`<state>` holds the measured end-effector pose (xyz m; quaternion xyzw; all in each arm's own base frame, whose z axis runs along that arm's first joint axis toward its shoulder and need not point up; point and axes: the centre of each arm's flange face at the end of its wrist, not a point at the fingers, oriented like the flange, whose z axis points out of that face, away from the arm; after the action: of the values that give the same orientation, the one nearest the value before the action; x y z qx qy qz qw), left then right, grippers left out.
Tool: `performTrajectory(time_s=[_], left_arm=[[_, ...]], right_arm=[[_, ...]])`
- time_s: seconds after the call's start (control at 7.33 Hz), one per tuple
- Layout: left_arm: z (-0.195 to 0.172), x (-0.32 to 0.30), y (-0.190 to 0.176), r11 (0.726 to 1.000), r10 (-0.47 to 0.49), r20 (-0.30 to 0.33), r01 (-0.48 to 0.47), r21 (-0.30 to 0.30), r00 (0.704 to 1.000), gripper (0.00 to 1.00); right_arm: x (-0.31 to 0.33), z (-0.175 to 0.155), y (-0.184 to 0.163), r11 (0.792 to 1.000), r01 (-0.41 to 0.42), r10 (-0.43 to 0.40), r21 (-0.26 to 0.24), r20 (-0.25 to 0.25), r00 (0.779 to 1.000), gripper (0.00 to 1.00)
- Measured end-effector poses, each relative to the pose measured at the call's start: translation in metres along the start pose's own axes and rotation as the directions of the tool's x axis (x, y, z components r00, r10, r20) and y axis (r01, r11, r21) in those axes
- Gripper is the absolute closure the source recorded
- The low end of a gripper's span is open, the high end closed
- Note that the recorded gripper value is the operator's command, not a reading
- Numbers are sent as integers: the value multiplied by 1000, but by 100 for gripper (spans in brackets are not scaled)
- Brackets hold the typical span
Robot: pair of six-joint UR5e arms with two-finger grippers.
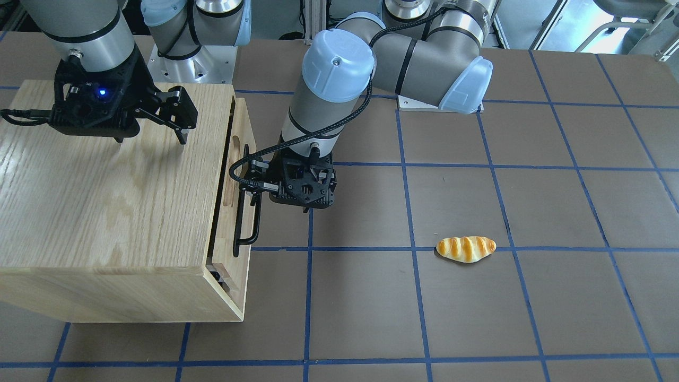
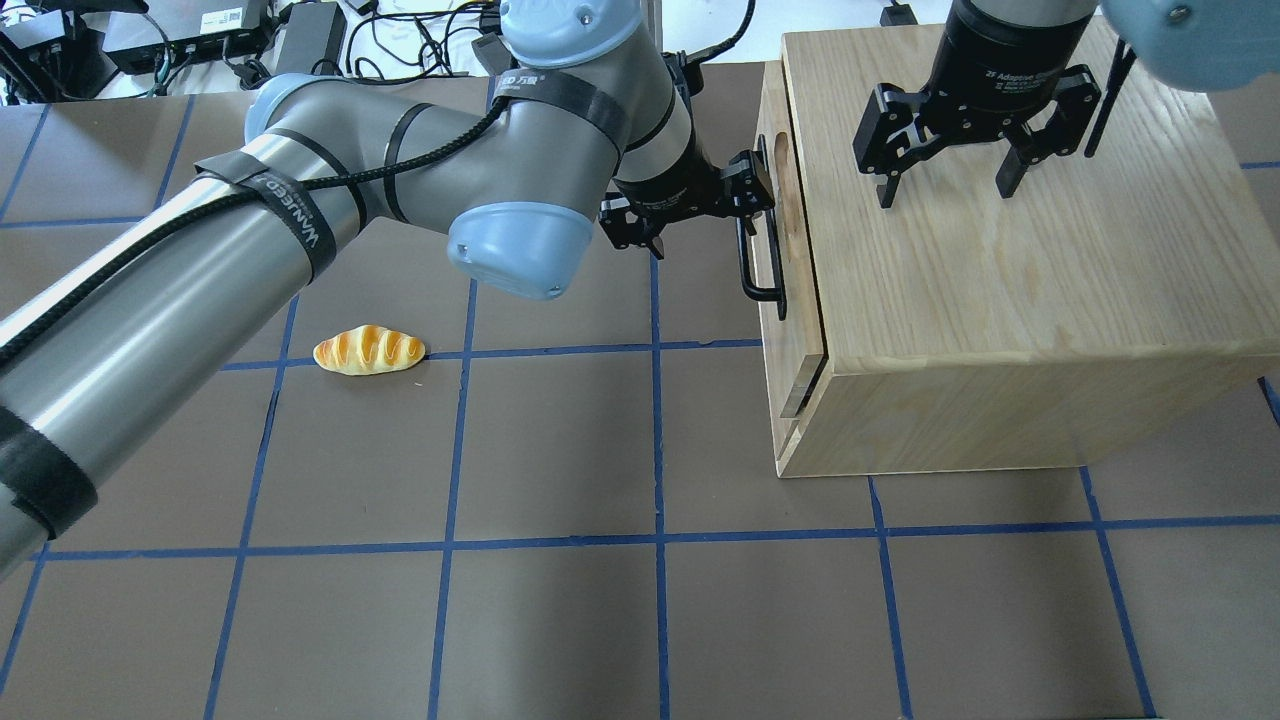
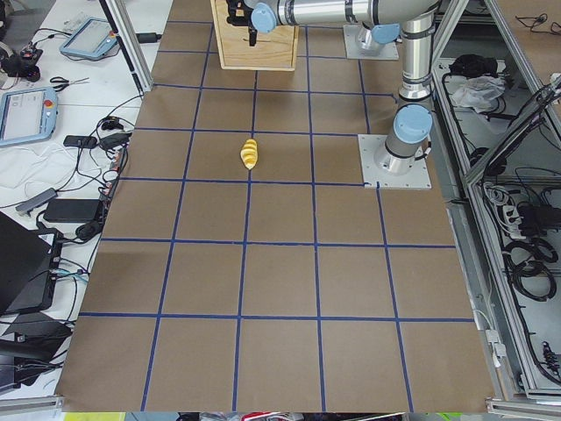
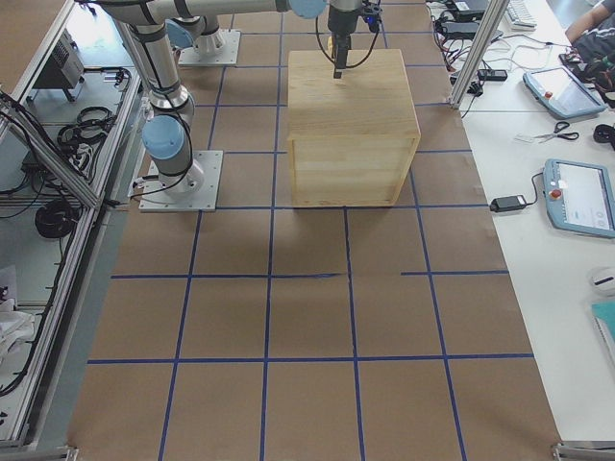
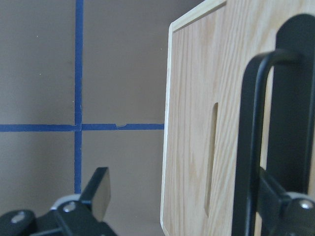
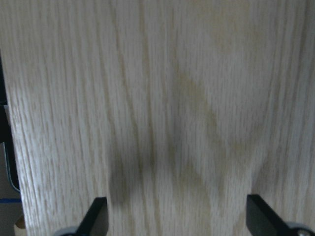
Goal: Open upper drawer
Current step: 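Pull the drawer handle away from the cabinet with the left gripper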
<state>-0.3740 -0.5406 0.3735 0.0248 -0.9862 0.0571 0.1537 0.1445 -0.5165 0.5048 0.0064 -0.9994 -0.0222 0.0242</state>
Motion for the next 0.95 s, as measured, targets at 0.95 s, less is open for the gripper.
performTrajectory(time_s=[0.95], left_arm=[[-24,-50,-3,999,32,13,-33,16,999,0]], right_arm=[[0,0,0,1000,1,-1,0,0,1000,0]])
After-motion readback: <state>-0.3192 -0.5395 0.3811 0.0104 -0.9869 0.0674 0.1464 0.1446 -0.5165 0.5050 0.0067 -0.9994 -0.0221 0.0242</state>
